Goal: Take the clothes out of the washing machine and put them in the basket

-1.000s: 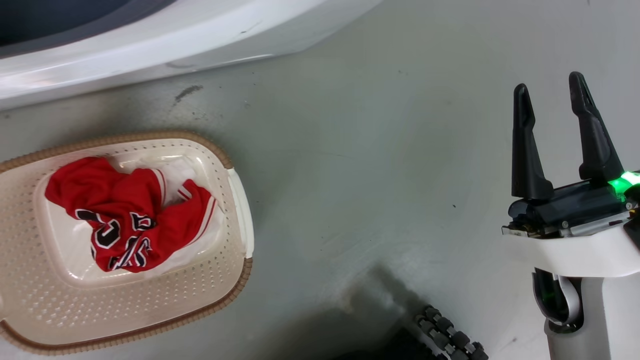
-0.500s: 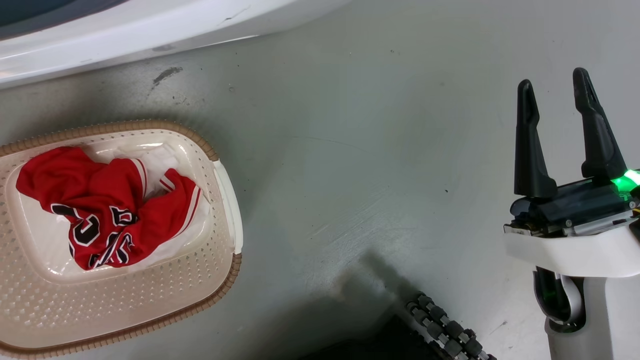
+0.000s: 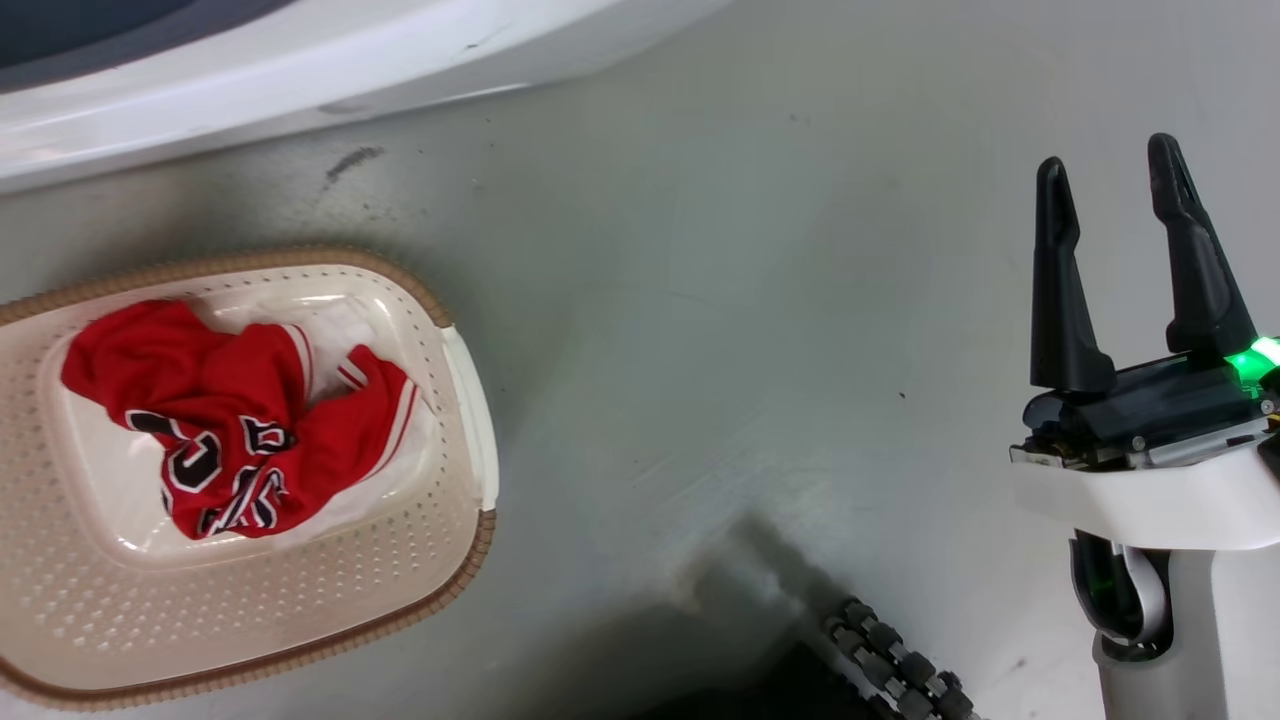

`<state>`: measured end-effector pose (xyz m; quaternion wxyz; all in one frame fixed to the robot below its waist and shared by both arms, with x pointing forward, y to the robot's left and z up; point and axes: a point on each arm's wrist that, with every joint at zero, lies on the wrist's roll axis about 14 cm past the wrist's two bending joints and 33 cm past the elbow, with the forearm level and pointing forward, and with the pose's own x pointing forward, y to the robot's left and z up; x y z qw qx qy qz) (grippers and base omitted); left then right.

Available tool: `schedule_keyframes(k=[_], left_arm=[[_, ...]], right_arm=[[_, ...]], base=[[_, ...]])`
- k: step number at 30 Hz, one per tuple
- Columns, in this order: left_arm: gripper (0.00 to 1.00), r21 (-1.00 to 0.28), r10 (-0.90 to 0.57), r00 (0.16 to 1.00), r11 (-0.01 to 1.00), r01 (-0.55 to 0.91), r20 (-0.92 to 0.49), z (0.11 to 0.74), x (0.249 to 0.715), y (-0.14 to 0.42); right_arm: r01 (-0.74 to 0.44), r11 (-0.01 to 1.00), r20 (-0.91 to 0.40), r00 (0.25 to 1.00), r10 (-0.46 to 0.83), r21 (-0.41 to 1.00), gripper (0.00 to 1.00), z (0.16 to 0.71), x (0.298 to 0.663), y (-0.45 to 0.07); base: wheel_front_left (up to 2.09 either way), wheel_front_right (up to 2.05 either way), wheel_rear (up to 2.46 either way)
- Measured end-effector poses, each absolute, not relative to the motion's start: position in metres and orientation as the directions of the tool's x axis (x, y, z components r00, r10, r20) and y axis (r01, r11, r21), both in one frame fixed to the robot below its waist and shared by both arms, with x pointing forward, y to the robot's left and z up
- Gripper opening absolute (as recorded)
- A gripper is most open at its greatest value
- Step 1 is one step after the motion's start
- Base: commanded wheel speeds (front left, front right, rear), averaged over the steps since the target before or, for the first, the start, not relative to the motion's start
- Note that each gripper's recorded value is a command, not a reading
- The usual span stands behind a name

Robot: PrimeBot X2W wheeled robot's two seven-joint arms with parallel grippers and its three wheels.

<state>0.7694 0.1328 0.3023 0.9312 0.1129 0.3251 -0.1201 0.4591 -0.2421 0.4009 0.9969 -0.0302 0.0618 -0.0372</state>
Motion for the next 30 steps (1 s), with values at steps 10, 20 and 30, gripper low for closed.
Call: schedule_keyframes(k=[10,20,30], left_arm=[[0.0,0.053,-0.236,0.851,0.954,0.294,-0.469,0.348,0.744,0.112],[0.0,0.011,-0.297,0.903,0.949,0.316,-0.312,0.397,0.688,0.103],[0.0,-0.016,-0.312,0.923,0.948,0.317,-0.226,0.437,0.619,0.111]], right_arm=[[0.043,0.996,-0.037,0.998,-0.046,-0.075,1.0,0.433,0.463,-0.232],[-0.029,0.997,0.021,0.999,0.031,-0.073,1.0,0.46,0.454,-0.203],[-0.076,0.995,0.085,0.993,0.082,-0.065,1.0,0.493,0.432,-0.181]], base=[[0.0,0.0,0.0],[0.0,0.0,0.0],[0.0,0.0,0.0]])
